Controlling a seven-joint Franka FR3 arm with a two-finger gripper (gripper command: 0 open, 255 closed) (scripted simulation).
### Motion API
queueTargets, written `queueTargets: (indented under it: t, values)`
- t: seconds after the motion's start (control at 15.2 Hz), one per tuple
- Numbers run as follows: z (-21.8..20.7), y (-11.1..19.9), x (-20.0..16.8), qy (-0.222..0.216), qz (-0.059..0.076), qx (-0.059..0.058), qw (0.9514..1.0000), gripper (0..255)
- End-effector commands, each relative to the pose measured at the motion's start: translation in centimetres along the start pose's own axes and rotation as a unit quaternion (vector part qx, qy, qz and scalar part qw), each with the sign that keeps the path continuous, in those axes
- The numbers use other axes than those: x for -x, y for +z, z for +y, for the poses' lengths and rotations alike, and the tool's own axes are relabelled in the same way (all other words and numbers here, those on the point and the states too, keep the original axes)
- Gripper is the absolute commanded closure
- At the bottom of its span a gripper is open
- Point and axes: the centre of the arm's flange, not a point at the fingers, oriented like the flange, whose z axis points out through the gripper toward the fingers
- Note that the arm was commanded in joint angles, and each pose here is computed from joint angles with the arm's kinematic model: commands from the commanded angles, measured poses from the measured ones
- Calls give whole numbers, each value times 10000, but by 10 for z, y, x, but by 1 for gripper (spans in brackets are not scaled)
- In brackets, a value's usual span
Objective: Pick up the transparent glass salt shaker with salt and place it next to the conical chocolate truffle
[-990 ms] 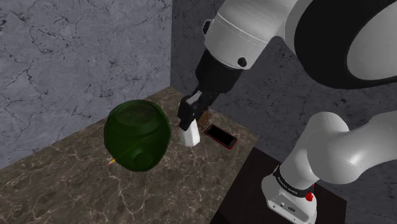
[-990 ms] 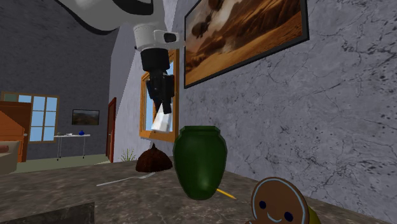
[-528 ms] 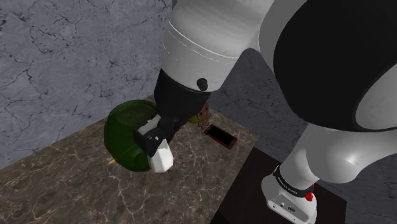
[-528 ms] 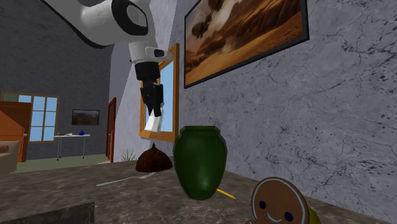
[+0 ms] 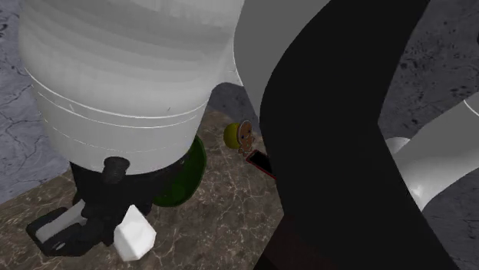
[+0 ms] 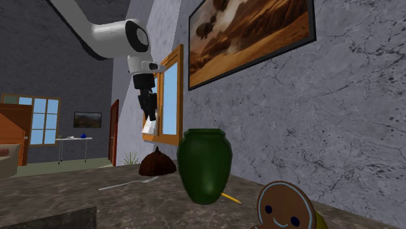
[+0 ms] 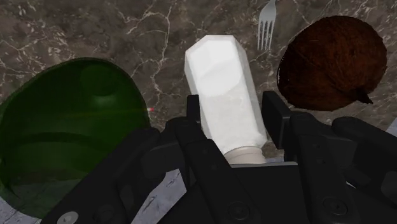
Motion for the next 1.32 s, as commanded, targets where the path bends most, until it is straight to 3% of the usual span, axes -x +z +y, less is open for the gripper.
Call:
queueTargets:
  t: [0.0,0.86,1.25]
  values:
    - [-24,2,-3,13,10,-8,10000,255]
    - [-190,27,-19,13,10,-8,10000,255]
    - [-186,57,-12,13,10,-8,10000,255]
